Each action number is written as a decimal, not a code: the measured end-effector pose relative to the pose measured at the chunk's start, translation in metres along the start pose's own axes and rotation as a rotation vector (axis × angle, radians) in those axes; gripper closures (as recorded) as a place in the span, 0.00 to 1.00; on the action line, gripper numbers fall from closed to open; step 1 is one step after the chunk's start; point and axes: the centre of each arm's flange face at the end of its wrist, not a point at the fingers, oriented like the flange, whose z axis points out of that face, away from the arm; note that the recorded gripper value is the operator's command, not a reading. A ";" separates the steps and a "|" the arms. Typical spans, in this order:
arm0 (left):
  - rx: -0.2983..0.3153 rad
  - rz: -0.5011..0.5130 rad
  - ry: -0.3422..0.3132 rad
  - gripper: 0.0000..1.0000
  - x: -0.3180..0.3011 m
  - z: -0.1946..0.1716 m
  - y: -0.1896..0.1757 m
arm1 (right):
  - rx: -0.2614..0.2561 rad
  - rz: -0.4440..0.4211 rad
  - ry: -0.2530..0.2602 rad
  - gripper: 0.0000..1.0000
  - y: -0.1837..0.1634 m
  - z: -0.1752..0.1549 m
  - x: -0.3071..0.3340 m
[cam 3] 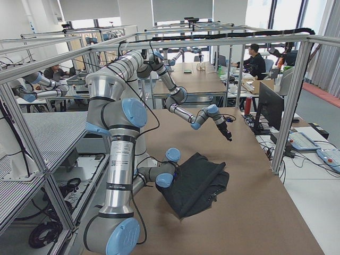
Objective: Fold clothes
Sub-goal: 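Drag the shirt edge toward the robot with the right gripper, then grasp the shirt's other side with the left gripper while the right holds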
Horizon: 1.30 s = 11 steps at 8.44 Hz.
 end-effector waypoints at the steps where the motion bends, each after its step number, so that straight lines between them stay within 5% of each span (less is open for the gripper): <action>1: -0.006 0.002 -0.002 0.58 -0.001 0.002 0.003 | -0.060 -0.022 0.013 0.05 0.015 0.009 0.000; 4: -0.054 -0.012 0.019 0.51 -0.006 -0.007 0.027 | -0.119 -0.053 0.022 0.05 0.034 0.022 -0.002; 5: -0.086 -0.020 0.036 0.39 -0.016 -0.017 0.050 | -0.106 -0.052 0.015 0.05 0.030 0.020 -0.004; 6: -0.116 -0.027 0.048 0.25 -0.029 -0.028 0.073 | -0.069 -0.043 -0.001 0.05 0.021 0.011 -0.005; 11: -0.231 -0.121 0.037 0.26 -0.063 -0.044 0.208 | 0.166 -0.035 -0.060 0.05 -0.021 -0.002 -0.024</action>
